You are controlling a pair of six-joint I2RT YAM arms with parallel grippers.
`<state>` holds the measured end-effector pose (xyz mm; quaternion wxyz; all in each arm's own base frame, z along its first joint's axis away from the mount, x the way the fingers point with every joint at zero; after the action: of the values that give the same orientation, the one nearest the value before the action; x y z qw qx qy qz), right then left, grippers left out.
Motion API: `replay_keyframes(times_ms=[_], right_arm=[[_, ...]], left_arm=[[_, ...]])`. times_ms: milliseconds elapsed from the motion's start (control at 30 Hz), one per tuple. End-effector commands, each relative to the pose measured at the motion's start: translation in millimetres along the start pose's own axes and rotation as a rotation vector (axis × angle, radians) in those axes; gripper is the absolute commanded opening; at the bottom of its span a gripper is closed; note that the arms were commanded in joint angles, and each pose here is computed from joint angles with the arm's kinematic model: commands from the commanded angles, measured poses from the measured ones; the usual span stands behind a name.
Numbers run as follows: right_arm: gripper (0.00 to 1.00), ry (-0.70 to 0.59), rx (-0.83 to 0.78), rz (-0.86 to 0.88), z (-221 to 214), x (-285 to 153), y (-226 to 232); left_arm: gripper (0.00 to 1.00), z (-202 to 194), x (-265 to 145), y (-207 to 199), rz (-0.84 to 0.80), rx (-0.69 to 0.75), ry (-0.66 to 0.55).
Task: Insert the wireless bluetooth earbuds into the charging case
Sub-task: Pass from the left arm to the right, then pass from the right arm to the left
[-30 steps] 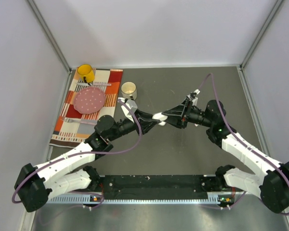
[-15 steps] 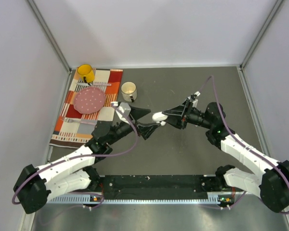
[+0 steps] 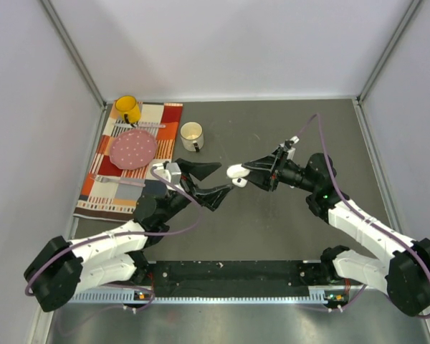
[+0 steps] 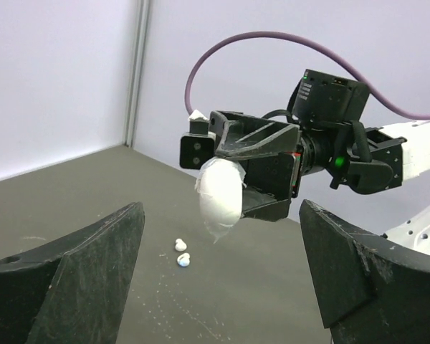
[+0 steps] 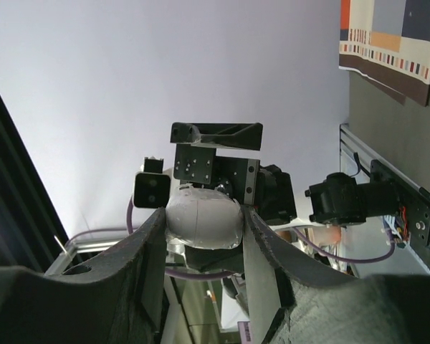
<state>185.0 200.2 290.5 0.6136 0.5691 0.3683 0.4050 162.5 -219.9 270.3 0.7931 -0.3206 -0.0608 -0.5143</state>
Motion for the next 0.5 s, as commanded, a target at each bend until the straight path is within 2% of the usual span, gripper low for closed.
replay_keyframes(times_ms=[0,200,233,467], right_arm=[[0.0,-0.005,-0.041,0.076,0.7,0.8,16.6],[0.0,0.007,-0.044,0.085,-1.6,1.7,19.1],[0.0,0.008,-0.045,0.084,-1.8,2.1,18.7],[0.0,0.016,-0.039,0.077,-4.0,1.7,16.0]], left_arm=[[0.93,16.8,11.3,-17.8,-0.155,0.001,-0.108],[0.88,4.7,24.6,-17.0,-0.221,-0.023,-0.042],[0.84,2.6,26.6,-15.3,-0.222,-0.027,-0.035],[0.78,5.8,32.2,-16.0,-0.232,-0.017,-0.054]])
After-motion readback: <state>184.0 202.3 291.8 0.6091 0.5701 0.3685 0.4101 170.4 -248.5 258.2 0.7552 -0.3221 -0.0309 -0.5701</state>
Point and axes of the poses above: each gripper's point midway between its finger pads, its own x axis out along the fingers, its own y axis along the line the jaws close on, z = x × y, the point moved 8 cm from there along -x, back along the fingers, and after that the axes turned 14 degrees about -x, right-handed, at the moved point
